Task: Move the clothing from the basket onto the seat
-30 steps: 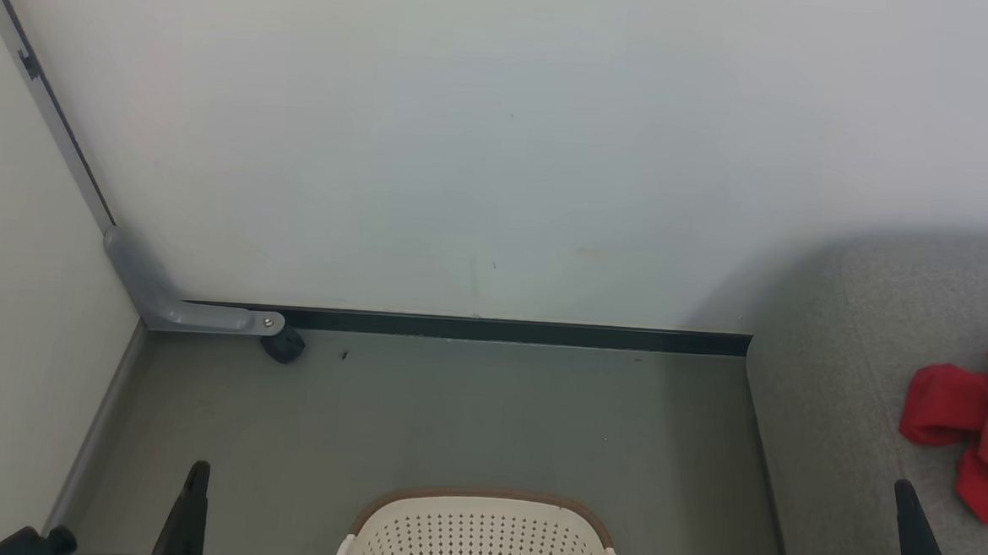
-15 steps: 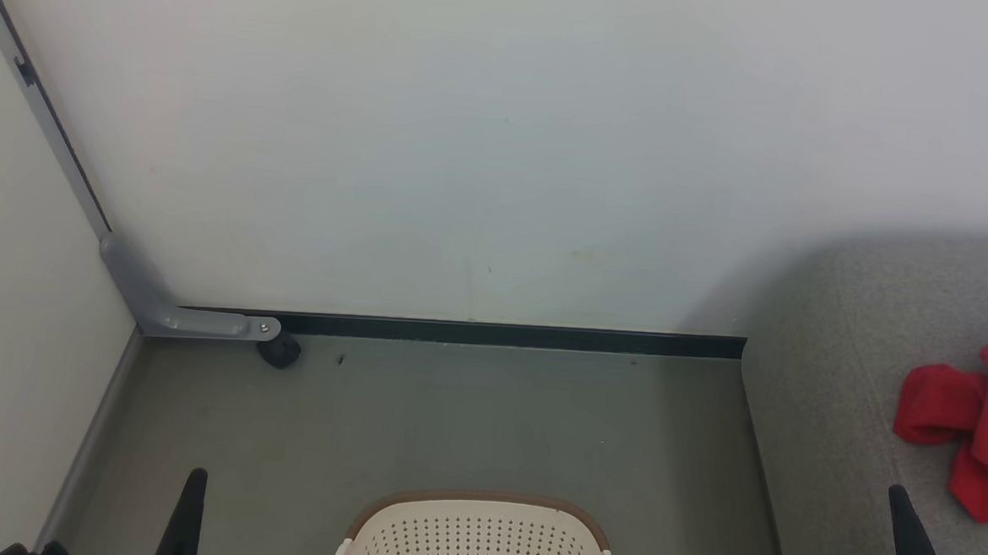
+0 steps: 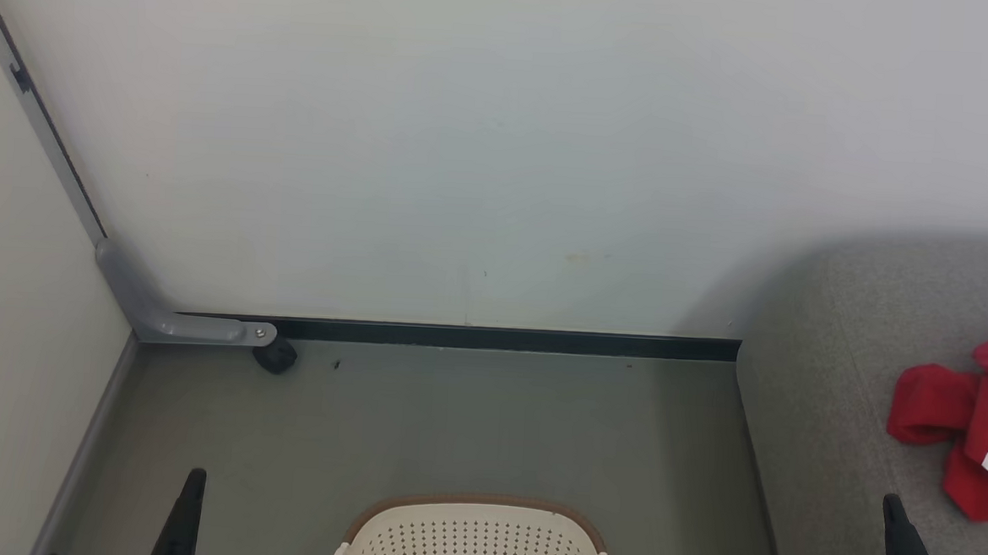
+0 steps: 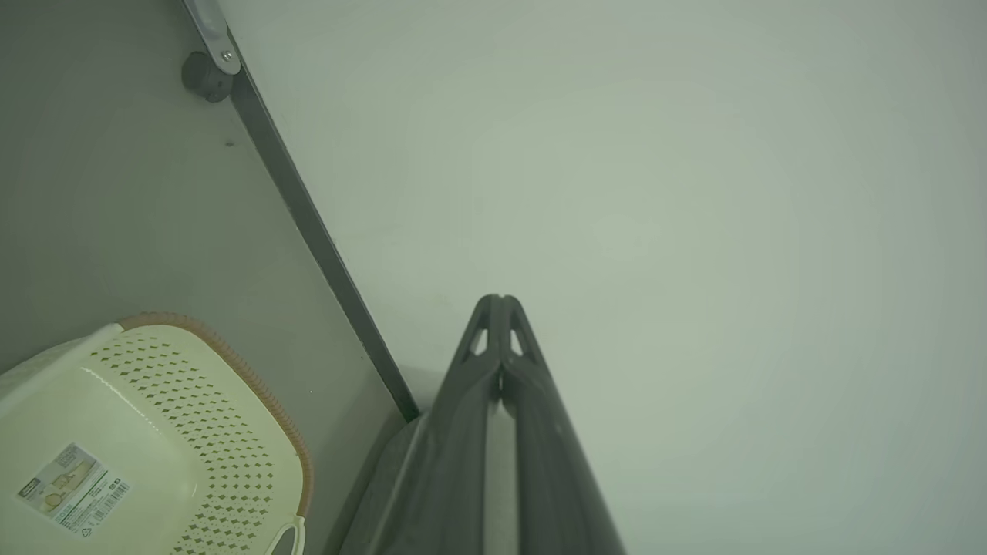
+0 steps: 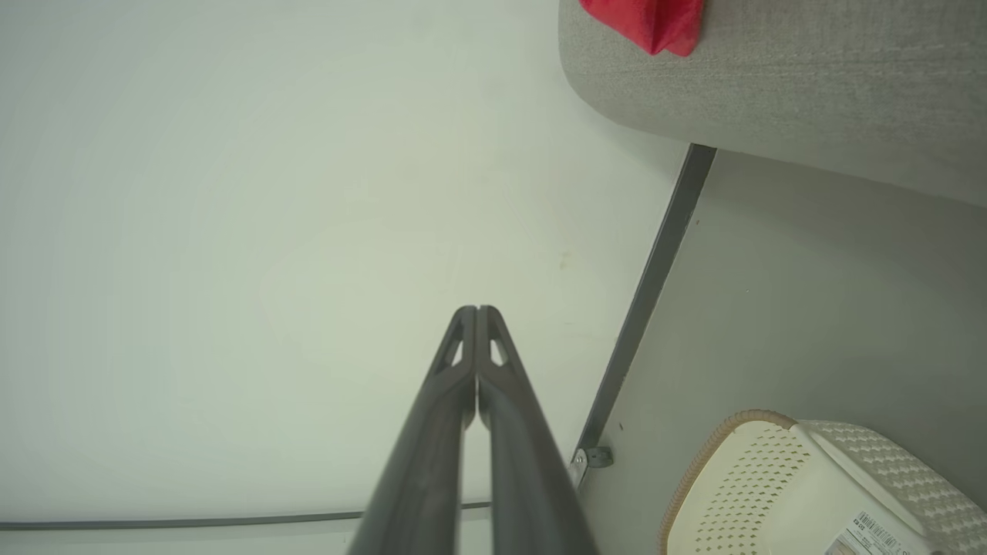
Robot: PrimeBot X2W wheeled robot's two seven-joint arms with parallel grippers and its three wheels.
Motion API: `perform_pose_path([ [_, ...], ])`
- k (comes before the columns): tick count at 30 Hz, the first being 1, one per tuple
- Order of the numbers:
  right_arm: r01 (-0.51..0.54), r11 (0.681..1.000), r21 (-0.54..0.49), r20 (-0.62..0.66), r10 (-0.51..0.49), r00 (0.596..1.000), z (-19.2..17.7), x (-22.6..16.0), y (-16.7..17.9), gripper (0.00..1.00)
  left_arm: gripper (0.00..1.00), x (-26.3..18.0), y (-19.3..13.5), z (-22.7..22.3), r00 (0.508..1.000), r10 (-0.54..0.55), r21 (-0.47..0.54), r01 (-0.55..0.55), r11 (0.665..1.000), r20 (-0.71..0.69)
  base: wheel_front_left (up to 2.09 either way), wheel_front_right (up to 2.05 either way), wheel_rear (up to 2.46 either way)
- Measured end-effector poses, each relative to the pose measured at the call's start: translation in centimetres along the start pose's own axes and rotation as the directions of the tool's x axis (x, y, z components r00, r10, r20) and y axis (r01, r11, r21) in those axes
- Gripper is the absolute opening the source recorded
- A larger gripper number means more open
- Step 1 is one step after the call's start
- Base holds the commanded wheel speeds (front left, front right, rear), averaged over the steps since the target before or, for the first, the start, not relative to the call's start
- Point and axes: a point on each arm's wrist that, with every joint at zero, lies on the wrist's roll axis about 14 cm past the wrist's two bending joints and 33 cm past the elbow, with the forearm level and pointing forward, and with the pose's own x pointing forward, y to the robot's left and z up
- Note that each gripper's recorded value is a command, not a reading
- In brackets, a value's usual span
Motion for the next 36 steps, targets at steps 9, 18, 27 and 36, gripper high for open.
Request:
perform_pose_path([
  [9,-0.017,0.990,0.139,0.014,0.015,1.000,-0.03,-0.07,-0.02,0.00,0.00,0.03,0.10,0.14,1.000,-0.015,-0.116,0.017,0.993,0.012,0.00,0.00,0.00],
  [18,-0.023,0.986,0.164,0.021,0.020,1.000,-0.03,-0.08,-0.02,0.00,0.00,0.25,-0.21,0.13,1.000,-0.025,-0.150,0.027,0.988,0.014,0.00,0.00,0.00],
  [27,-0.024,0.986,0.164,0.021,0.021,1.000,-0.03,-0.05,0.00,0.00,0.00,0.25,-0.16,0.12,1.000,-0.024,-0.151,0.026,0.988,0.013,0.00,0.00,0.00],
  [36,-0.023,0.986,0.164,0.021,0.020,1.000,-0.03,-0.05,-0.01,0.00,0.00,0.24,-0.12,0.11,1.000,-0.023,-0.151,0.024,0.988,0.013,0.00,0.00,0.00],
])
